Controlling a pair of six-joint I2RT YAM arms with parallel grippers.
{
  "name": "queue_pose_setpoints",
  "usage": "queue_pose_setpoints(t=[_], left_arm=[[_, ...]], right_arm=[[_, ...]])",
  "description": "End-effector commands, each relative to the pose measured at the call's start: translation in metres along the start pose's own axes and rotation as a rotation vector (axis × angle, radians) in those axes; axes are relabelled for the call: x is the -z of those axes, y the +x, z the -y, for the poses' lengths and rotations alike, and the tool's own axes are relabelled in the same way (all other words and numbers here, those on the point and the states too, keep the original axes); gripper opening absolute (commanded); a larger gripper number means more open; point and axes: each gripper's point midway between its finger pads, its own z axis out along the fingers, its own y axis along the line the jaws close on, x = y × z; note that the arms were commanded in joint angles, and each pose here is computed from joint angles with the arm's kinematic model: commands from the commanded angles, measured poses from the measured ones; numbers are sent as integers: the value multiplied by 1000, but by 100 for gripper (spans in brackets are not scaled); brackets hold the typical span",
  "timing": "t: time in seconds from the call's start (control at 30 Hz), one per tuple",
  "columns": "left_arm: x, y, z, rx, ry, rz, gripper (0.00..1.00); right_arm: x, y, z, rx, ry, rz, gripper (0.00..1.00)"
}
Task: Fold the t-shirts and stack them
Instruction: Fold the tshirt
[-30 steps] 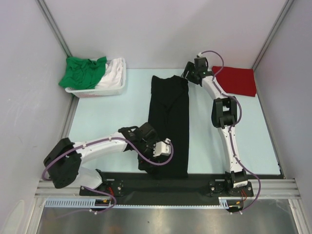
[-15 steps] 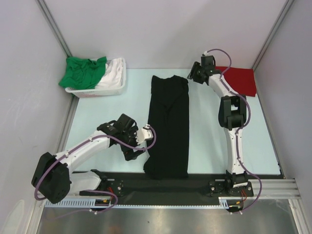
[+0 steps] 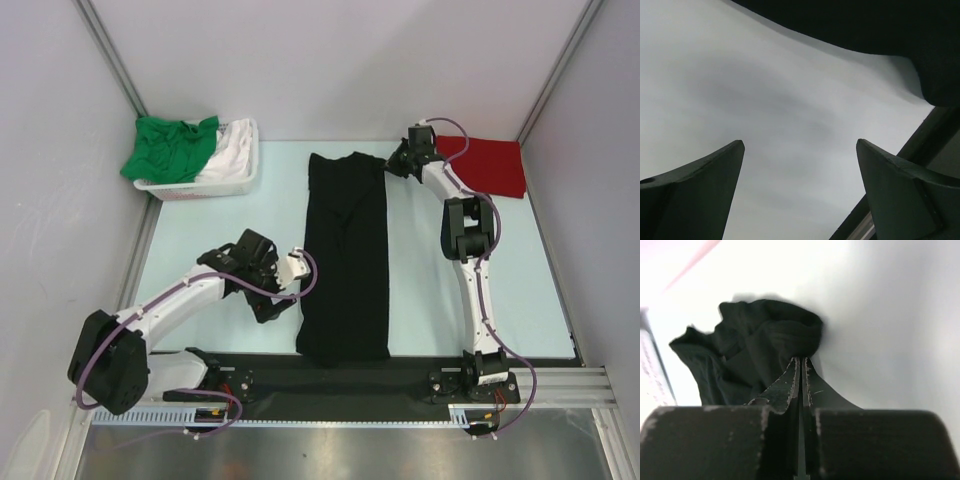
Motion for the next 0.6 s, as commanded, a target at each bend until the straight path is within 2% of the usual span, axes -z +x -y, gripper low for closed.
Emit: queue_pose_setpoints(t=[0.0, 0.1, 0.13, 0.27, 0.33, 0.37, 0.5, 0.57], left_arm=[[0, -12, -8, 16, -16, 26, 100], [-1, -21, -14, 8, -28, 41, 100], [0, -24, -16, 3, -32, 49, 100], [0, -45, -21, -25, -45, 88, 98], [-2, -53, -16, -91, -51, 97, 95], [-3, -59, -16, -119, -62, 113, 91], [-9, -72, -1, -266, -63, 154, 90], [-7, -80, 19, -347, -6, 201, 90]], right_arm=[[-19, -32, 4, -133, -37, 115, 0], [-22, -50, -11, -147, -81, 157, 2], [-25, -51, -14, -151, -93, 164, 13], [-14, -58, -13, -170, -90, 159, 48], [1, -62, -14, -133, -84, 153, 55], [19, -64, -18, -115, -74, 148, 61], [81, -62, -32, 34, -28, 135, 67], [108, -44, -28, 66, 17, 93, 68]])
